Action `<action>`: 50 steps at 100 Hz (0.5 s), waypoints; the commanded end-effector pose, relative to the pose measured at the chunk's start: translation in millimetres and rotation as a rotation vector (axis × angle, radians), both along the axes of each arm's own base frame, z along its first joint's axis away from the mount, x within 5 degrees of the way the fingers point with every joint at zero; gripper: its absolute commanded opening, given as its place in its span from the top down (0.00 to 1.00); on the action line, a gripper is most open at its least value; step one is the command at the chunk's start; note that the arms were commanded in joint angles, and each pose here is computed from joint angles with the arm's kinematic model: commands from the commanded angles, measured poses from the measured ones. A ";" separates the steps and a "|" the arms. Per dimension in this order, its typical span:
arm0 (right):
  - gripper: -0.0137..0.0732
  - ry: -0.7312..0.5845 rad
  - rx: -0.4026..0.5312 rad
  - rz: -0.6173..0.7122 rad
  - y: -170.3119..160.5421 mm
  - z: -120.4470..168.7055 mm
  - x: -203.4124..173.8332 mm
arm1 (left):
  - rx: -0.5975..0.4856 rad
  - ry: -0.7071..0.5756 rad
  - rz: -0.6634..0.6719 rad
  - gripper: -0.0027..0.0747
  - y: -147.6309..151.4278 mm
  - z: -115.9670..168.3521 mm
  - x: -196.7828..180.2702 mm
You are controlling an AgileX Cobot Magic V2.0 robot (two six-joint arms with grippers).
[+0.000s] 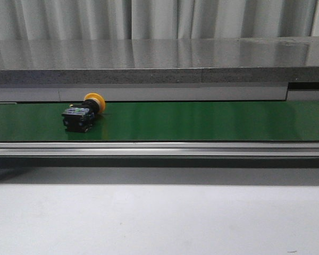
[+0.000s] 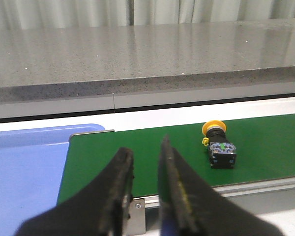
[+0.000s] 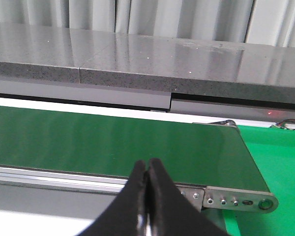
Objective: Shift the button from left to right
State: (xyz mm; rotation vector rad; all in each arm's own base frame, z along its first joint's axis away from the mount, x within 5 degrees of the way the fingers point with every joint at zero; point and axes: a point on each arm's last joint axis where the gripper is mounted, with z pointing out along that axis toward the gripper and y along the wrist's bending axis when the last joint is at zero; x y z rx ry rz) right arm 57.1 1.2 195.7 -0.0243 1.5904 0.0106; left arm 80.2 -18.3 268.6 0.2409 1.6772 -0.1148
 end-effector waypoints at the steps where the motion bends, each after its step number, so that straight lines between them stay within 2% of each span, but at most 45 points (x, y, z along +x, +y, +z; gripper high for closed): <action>1: 0.92 -0.103 -0.012 0.004 0.3 8.8 -1.7 | -0.033 -0.098 0.019 0.96 1.5 16.8 0.8; 41: 0.92 -0.103 -0.012 0.004 0.3 8.8 -1.7 | -0.033 -0.098 0.019 0.96 1.5 16.8 0.8; 50: 0.92 -0.144 -0.011 0.005 0.4 12.7 -2.1 | -0.033 -0.098 0.019 0.96 1.5 16.8 0.8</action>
